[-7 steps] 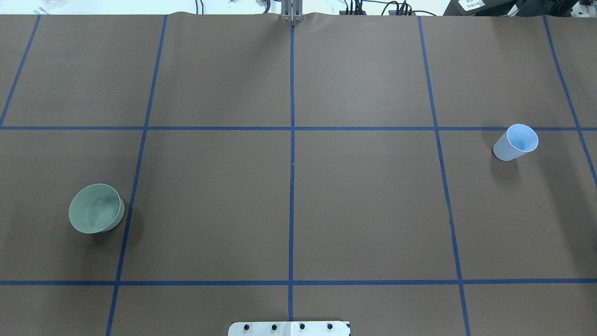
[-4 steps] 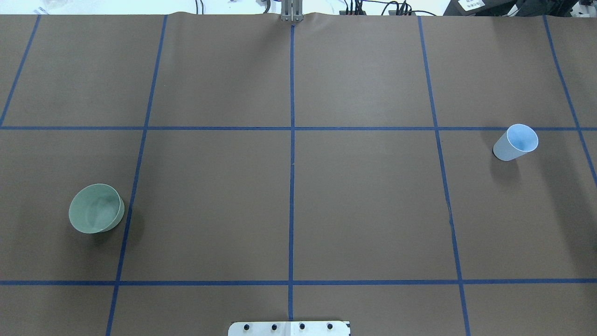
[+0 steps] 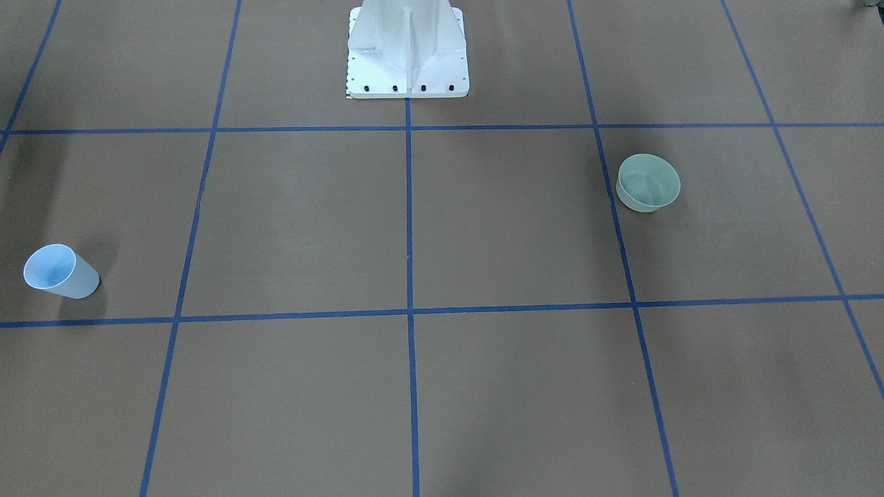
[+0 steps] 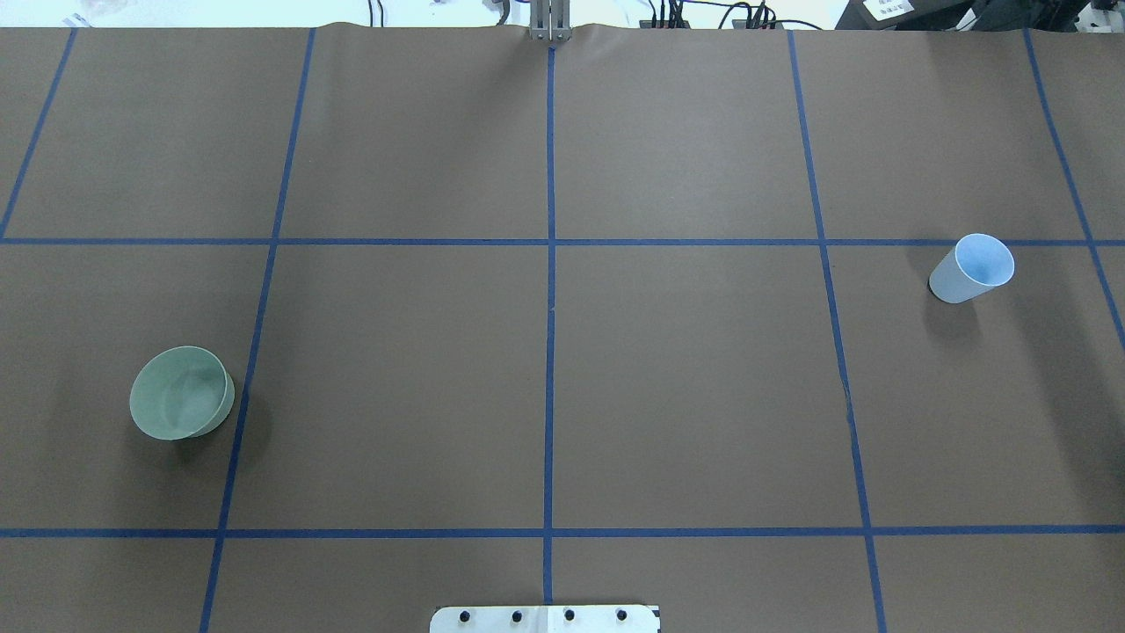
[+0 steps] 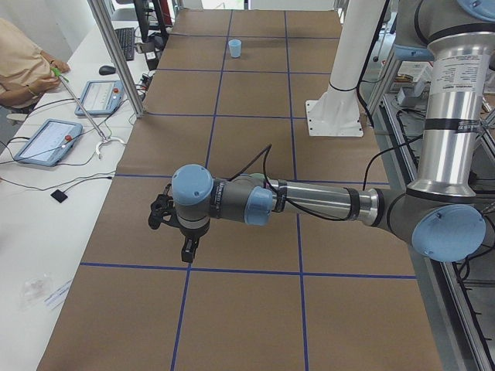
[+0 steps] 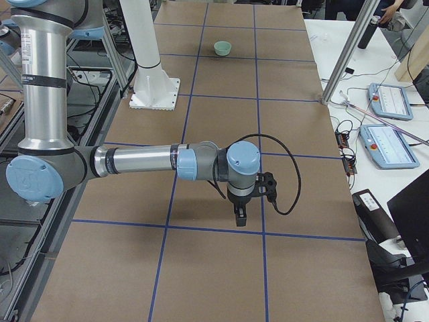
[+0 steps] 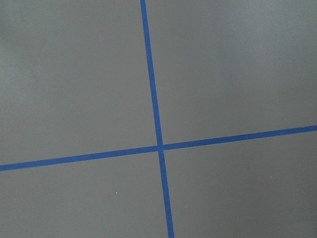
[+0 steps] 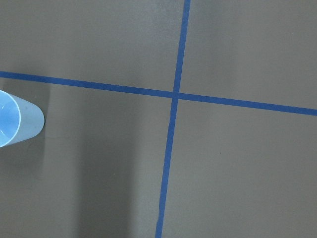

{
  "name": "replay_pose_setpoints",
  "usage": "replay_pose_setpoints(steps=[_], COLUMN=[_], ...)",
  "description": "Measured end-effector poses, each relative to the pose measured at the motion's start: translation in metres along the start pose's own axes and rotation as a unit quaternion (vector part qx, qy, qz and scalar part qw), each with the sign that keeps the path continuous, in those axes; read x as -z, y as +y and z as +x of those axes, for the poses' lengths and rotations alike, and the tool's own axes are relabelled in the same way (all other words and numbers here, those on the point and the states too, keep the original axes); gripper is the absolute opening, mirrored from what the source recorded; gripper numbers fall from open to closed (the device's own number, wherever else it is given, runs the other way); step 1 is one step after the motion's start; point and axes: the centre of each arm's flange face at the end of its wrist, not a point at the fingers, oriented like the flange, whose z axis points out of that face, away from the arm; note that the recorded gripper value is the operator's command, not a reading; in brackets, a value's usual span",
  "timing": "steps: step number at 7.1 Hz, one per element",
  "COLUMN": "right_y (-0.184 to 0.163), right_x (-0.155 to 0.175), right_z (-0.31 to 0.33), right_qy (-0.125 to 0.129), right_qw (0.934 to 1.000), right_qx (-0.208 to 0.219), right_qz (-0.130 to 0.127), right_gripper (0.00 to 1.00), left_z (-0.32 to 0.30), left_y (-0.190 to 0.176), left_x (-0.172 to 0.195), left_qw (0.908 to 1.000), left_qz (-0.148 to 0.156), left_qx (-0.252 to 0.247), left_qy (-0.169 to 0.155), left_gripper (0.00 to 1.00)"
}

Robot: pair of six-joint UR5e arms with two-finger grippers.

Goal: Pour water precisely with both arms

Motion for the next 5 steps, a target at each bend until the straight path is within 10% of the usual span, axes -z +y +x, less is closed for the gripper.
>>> replay_pose_setpoints(steps=[5], right_y=[-0.008], right_x=[0.004], right_z=[-0.013], right_qy=[-0.010], right_qw=[0.9979], right_qx=[0.033], right_qz=[0.055], right_gripper=[1.00], left_z=[0.068], left_y=[-0.010], left_x=[-0.044], left_qw=[0.9943], left_qz=[0.015], left_qx=[-0.093], left_qy=[0.051], left_gripper=[1.00])
